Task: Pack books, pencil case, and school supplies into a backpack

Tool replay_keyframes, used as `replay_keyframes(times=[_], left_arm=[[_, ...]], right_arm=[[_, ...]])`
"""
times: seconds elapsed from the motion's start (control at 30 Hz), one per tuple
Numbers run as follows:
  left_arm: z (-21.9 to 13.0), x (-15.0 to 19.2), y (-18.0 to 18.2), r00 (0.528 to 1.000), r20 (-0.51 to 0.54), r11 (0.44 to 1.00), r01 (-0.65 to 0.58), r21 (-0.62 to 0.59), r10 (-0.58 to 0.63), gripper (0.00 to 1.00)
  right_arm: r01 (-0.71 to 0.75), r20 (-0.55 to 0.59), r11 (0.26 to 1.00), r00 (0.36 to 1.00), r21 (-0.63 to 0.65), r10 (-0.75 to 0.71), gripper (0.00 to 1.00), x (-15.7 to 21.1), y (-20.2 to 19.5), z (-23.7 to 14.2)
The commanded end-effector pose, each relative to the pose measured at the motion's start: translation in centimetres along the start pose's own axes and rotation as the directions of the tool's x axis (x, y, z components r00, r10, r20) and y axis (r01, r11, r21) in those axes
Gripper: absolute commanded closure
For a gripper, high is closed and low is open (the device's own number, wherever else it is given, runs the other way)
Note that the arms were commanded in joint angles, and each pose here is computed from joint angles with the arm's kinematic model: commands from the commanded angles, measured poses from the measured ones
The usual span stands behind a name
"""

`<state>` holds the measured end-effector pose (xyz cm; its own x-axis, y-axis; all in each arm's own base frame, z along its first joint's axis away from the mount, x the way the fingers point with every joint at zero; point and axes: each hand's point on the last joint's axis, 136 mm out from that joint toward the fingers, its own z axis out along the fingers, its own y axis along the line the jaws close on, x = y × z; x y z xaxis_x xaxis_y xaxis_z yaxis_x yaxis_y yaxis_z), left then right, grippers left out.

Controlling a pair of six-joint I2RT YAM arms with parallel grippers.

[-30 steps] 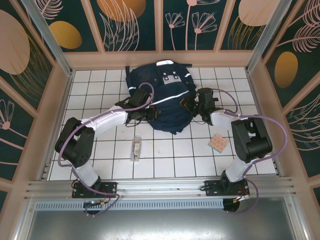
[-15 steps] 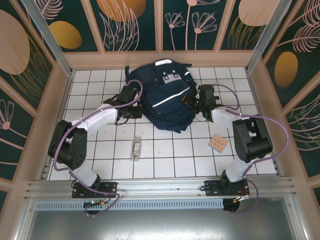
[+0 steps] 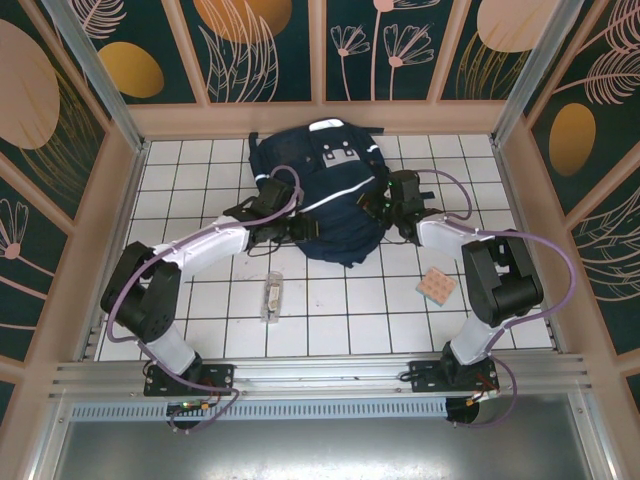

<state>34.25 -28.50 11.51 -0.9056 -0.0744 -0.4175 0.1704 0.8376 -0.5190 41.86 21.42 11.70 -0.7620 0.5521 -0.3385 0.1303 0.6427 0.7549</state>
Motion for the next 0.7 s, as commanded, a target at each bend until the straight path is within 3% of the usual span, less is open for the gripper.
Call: replay_keyframes(times=[0.0, 0.17, 0.5, 0.67], left_arm=[[0.4, -0.9, -0.9, 0.999, 0.024, 0.999, 0.029, -0.025, -0.029, 0.65], [2.6, 0.2, 1.0, 0.999, -0.009, 0.994, 0.040, -0.102, -0.041, 0.65], [1.8, -1.5, 1.9, 0.999, 0.048, 0.982, 0.011, -0.189, -0.002, 0.63], [3.8, -0.8, 2.7, 0.999, 0.030, 0.981, 0.028, -0.191, -0.023, 0.63]], right_arm=[[0.040, 0.023, 0.993, 0.999, -0.115, -0.037, 1.00, -0.8, 4.3, -0.2], [0.040, 0.011, 0.987, 0.999, -0.153, -0.039, 1.00, -0.3, 5.6, -0.5], [0.046, 0.037, 0.982, 0.999, -0.184, -0.040, 1.00, -1.1, 6.7, -1.4], [0.034, 0.013, 0.980, 0.999, -0.197, -0.032, 1.00, -0.4, 6.6, -1.0]])
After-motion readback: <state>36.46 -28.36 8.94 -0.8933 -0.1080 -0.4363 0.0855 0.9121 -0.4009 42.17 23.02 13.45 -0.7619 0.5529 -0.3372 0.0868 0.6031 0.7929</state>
